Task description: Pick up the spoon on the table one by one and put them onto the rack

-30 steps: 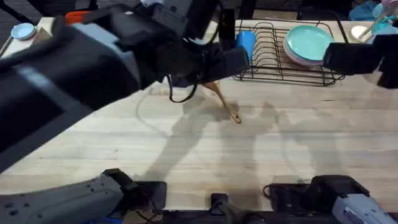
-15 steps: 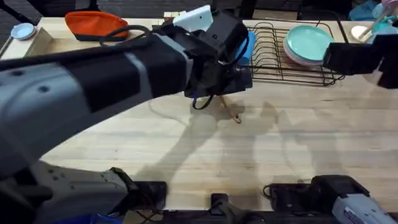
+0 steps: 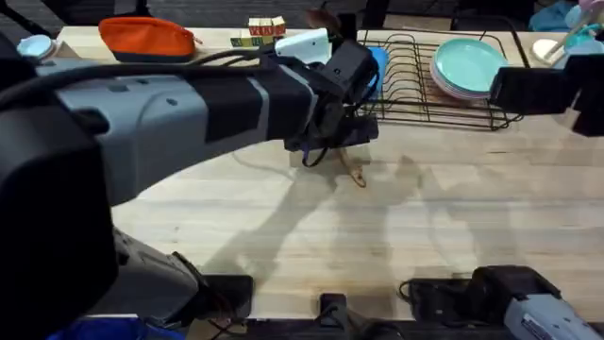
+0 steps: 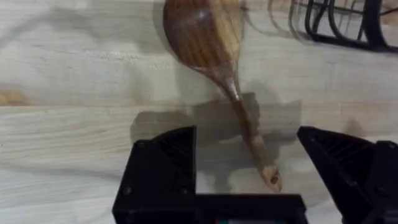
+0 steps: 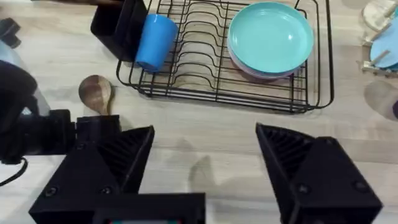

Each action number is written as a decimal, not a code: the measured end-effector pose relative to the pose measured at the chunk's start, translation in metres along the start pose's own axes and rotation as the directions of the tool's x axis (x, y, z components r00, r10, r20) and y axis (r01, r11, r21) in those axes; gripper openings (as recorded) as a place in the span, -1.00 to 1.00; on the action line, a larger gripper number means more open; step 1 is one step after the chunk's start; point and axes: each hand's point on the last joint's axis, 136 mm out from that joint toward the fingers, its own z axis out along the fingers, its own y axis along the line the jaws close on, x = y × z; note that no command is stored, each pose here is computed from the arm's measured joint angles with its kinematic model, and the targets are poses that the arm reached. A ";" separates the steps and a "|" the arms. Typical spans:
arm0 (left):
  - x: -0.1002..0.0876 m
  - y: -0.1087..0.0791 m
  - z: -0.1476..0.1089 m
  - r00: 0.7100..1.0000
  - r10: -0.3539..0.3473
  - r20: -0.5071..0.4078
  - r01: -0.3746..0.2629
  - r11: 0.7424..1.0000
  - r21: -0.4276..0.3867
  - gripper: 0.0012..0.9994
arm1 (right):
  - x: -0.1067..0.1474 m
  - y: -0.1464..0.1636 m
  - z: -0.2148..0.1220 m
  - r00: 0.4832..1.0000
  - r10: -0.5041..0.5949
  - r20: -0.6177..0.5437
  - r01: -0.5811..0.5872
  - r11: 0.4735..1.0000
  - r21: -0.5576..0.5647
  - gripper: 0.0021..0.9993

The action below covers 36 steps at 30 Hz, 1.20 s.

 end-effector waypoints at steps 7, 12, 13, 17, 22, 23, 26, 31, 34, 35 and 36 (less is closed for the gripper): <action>0.000 0.008 0.000 1.000 0.002 0.006 -0.002 0.999 -0.041 1.00 | 0.005 0.000 0.000 1.000 0.001 -0.019 -0.001 1.000 0.000 0.99; 0.000 0.016 -0.008 1.000 0.006 -0.009 -0.007 0.995 -0.095 1.00 | 0.005 0.000 0.000 1.000 0.001 -0.020 -0.001 1.000 0.000 0.99; -0.003 0.014 -0.011 1.000 0.006 -0.001 -0.006 0.995 -0.096 1.00 | 0.005 0.000 0.000 1.000 0.000 -0.019 0.000 1.000 0.000 0.98; -0.018 0.003 -0.024 0.999 0.006 0.032 -0.003 0.996 -0.090 1.00 | 0.005 0.000 0.000 1.000 0.001 -0.020 -0.001 1.000 0.000 0.99; -0.026 -0.002 -0.027 1.000 0.008 0.026 -0.005 0.993 -0.115 1.00 | 0.005 0.000 0.000 1.000 0.001 -0.019 -0.001 1.000 0.000 0.99; -0.026 -0.001 -0.025 1.000 0.009 0.020 -0.007 0.992 -0.124 1.00 | 0.005 0.000 0.000 1.000 0.001 -0.020 -0.001 1.000 0.000 0.99; -0.025 -0.001 -0.015 1.000 0.011 0.002 -0.010 0.990 -0.142 1.00 | 0.005 0.000 0.000 1.000 0.000 -0.020 0.000 1.000 0.000 0.99; -0.015 0.007 -0.002 0.999 -0.010 -0.035 0.003 0.983 -0.185 1.00 | 0.005 0.000 0.000 1.000 0.001 -0.019 -0.001 1.000 0.000 0.98; -0.012 0.003 -0.001 0.999 -0.006 -0.037 -0.001 0.983 -0.181 0.99 | 0.005 0.000 0.000 1.000 0.000 -0.019 0.000 1.000 0.000 0.99; -0.010 0.001 0.000 0.999 -0.002 -0.039 -0.005 0.984 -0.178 1.00 | 0.005 0.000 0.000 1.000 0.001 -0.019 -0.001 1.000 0.000 0.99; -0.009 0.000 0.001 0.999 0.002 -0.041 -0.009 0.984 -0.178 1.00 | 0.005 0.000 0.000 1.000 0.001 -0.019 -0.001 1.000 0.000 0.99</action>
